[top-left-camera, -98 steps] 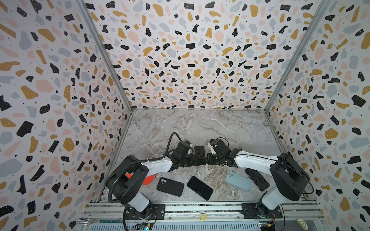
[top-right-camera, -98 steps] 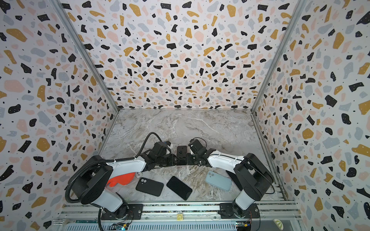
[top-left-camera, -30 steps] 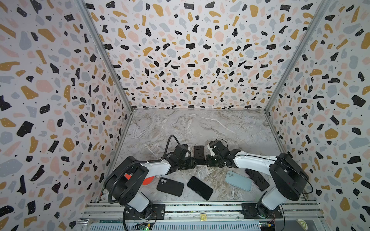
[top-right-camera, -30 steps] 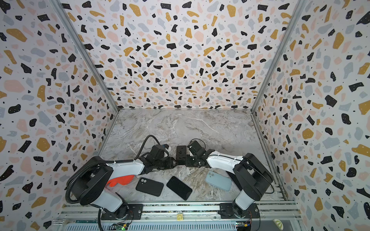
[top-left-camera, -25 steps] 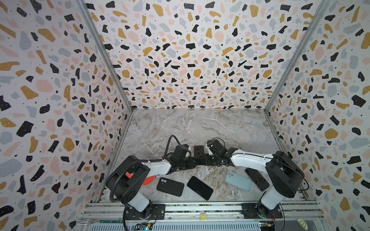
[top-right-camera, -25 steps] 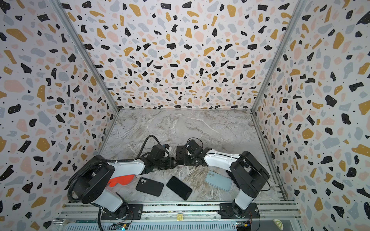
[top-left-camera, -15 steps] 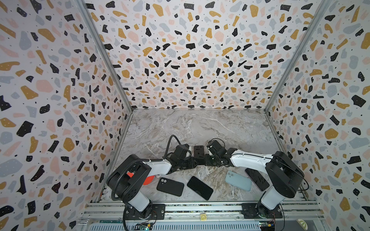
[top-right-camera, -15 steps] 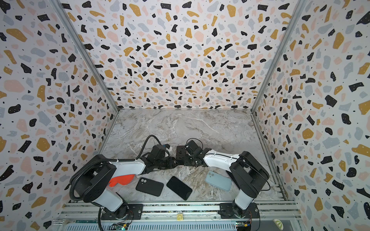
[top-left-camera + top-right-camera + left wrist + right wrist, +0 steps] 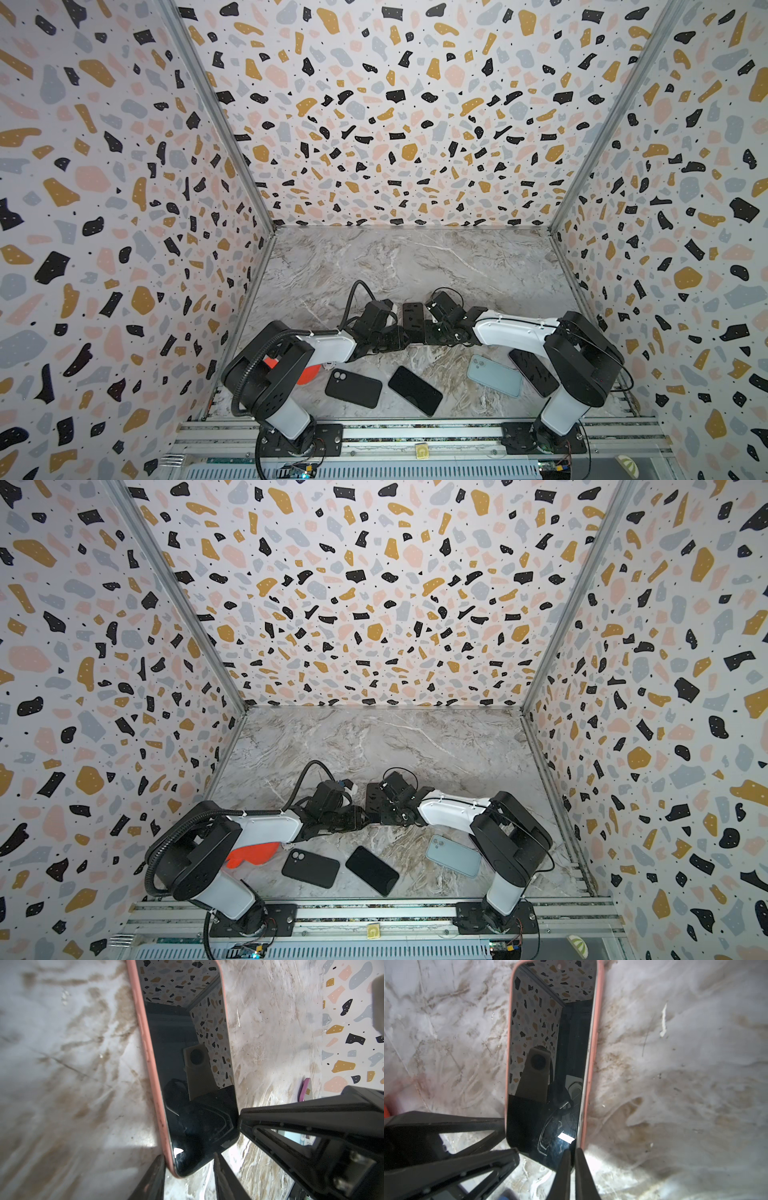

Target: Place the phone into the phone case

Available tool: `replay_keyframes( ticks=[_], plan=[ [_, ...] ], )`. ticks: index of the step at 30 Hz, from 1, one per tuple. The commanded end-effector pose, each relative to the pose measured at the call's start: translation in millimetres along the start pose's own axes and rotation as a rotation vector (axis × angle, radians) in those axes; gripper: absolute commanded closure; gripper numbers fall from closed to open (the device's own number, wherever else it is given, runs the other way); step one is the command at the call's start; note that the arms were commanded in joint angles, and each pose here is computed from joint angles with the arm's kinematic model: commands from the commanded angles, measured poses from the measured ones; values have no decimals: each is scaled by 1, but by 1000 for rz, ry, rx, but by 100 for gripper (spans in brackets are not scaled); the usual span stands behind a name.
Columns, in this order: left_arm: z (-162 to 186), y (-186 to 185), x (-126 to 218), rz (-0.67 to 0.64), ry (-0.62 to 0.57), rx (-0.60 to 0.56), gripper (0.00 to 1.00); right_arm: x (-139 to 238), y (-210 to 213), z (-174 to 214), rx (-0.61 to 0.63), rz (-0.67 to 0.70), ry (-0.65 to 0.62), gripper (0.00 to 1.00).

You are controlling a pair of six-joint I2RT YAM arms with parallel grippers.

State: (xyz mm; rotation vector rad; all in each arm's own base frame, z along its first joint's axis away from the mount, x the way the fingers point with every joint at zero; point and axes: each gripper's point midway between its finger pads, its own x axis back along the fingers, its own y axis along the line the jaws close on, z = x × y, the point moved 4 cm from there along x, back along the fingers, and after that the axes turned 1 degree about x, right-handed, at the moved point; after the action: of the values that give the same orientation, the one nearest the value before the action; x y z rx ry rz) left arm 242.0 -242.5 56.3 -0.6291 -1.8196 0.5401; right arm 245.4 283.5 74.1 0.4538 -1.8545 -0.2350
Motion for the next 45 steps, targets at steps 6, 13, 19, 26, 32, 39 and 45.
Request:
replay_keyframes(
  ticks=[6,13,19,26,32,39,45],
  plan=[
    [5,5,-7,-12,30,-6,59,-19,-8,32,3,34,118,92],
    [4,4,-7,-9,28,-7,59,-26,-19,46,-9,58,164,94],
    [3,5,-6,-10,25,-3,59,-33,-26,58,-18,72,198,95],
    [2,4,-4,-3,17,-4,59,-38,-24,64,-12,64,228,95],
    [9,9,-5,-5,30,3,57,-7,-7,23,38,50,102,92],
    [12,2,-10,50,25,17,57,38,1,-21,57,56,-44,79],
    [13,-18,-22,91,46,-5,58,41,-5,-22,73,58,-32,78]
  ],
)
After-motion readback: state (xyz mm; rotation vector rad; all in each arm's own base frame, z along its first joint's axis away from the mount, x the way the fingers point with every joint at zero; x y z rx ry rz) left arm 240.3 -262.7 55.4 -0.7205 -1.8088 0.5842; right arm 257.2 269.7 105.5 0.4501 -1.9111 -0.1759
